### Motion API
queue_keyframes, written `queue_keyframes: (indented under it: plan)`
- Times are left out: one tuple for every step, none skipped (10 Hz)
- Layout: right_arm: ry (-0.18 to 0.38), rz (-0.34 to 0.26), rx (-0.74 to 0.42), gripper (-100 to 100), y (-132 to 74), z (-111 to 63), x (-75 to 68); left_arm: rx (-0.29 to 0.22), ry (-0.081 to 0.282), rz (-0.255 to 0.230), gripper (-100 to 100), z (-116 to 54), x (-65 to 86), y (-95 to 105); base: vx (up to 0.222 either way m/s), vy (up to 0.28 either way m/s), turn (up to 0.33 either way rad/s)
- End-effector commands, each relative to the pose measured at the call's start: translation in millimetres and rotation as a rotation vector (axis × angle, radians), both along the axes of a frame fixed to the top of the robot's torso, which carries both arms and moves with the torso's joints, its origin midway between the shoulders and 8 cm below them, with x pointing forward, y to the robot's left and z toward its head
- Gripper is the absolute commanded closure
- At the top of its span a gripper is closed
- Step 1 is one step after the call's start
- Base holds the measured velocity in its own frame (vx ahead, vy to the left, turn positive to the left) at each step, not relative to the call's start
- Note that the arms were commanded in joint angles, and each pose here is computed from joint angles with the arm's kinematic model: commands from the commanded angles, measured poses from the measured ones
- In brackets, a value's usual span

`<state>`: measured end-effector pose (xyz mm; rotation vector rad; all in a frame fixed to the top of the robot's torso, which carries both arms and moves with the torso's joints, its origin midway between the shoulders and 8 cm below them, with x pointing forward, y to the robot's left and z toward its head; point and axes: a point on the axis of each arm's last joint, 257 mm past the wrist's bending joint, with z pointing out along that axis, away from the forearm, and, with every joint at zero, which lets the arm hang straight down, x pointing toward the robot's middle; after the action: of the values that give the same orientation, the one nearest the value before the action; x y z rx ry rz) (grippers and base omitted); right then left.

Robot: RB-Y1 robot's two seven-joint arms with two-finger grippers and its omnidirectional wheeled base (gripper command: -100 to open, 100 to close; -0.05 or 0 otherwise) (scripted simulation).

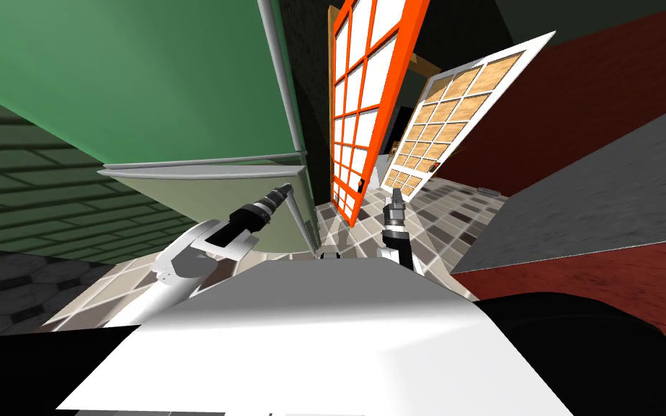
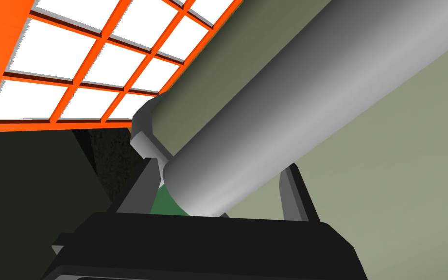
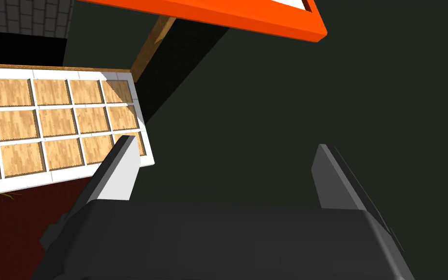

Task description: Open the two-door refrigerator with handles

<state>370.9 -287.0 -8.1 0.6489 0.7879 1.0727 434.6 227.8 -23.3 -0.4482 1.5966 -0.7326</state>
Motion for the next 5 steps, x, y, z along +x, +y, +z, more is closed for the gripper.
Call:
queue_keyframes:
  plan:
    - [0.000,0.000,0.000,0,0.0,-0.1,0.0,-0.008,0.010,0.003,100,-11.4,3.6,11.7,-0.018,-0.007,0.009]
    - [0.000,0.000,0.000,0,-0.1,-0.1,-0.1,-0.013,-0.008,-0.017,100,-6.8,2.7,6.7,0.014,-0.004,0.013]
    - [0.000,0.000,0.000,0,-0.1,-0.1,-0.1,0.002,0.004,0.020,100,-12.8,9.5,32.1,-0.125,-0.006,-0.141]
    - [0.000,0.000,0.000,0,0.0,0.0,0.0,-0.011,-0.001,0.007,100,-12.9,11.4,31.9,-0.184,-0.017,-0.084]
    - [0.000,0.000,0.000,0,0.0,0.0,0.0,-0.012,-0.006,0.002,100,-15.6,14.7,34.6,-0.106,-0.011,0.004]
